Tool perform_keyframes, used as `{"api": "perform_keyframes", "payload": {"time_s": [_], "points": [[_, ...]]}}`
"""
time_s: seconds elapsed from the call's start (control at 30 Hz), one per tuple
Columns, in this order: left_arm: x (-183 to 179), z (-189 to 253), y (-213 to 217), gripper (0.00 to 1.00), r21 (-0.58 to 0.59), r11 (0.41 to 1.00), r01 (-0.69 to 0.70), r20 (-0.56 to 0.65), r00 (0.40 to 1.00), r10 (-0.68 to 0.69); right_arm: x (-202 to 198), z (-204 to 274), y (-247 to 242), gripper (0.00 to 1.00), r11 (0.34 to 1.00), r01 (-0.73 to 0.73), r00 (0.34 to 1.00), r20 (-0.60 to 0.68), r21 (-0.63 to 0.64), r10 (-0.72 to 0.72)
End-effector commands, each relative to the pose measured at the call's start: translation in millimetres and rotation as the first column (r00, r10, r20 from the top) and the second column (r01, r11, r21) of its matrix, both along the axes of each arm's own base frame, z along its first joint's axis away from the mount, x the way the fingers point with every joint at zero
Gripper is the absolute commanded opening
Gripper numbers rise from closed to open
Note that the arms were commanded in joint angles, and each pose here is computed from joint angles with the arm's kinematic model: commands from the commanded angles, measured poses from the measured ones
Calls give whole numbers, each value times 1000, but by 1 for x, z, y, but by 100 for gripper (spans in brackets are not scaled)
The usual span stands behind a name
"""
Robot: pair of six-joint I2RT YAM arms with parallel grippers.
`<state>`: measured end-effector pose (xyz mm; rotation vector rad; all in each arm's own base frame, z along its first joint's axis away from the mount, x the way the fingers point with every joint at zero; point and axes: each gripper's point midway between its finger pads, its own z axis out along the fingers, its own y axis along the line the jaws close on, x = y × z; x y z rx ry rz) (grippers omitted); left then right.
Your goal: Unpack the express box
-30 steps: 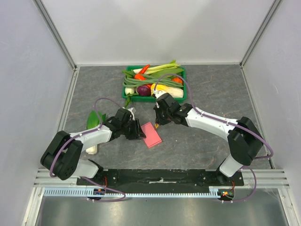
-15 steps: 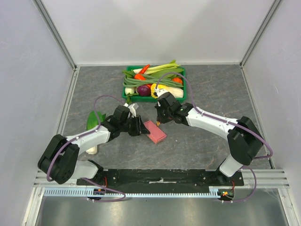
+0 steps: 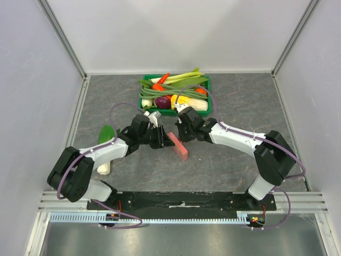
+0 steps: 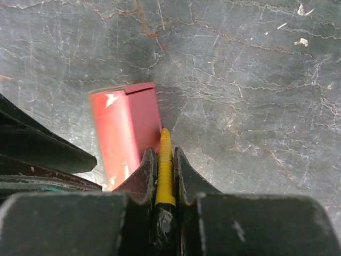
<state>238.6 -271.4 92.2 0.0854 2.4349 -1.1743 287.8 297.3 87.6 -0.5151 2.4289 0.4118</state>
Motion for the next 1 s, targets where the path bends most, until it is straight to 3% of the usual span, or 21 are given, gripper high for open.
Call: {"api": "perform_keyframes", "payload": {"time_s": [0.0,0.23,0.43,0.57,0.73,0.83,0.97], "points": [[12,9,-10,36,-11,1000,10,20,1000,-10,-20,-23,-3,0,998,-51,995,-84,-38,48],[18,17,-11,36,6,1000,17,33,999,-17,-12,-15,0,0,999,-36,998,-57,-34,34],[21,35,6,39,74,997,-25,127,992,15,2,16,-3,0,1000,9,1000,17,-26,-9],[32,47,27,44,154,982,-109,217,973,74,7,41,-10,0,999,44,997,71,-27,-42],[52,53,45,57,236,952,-197,297,947,123,10,55,-41,0,984,166,977,143,-61,-156],[64,50,39,63,254,949,-184,288,952,108,1,50,-53,0,981,183,977,126,-58,-174],[64,34,30,61,283,950,-134,206,976,77,-11,29,-52,0,989,126,990,67,-79,-120]]}}
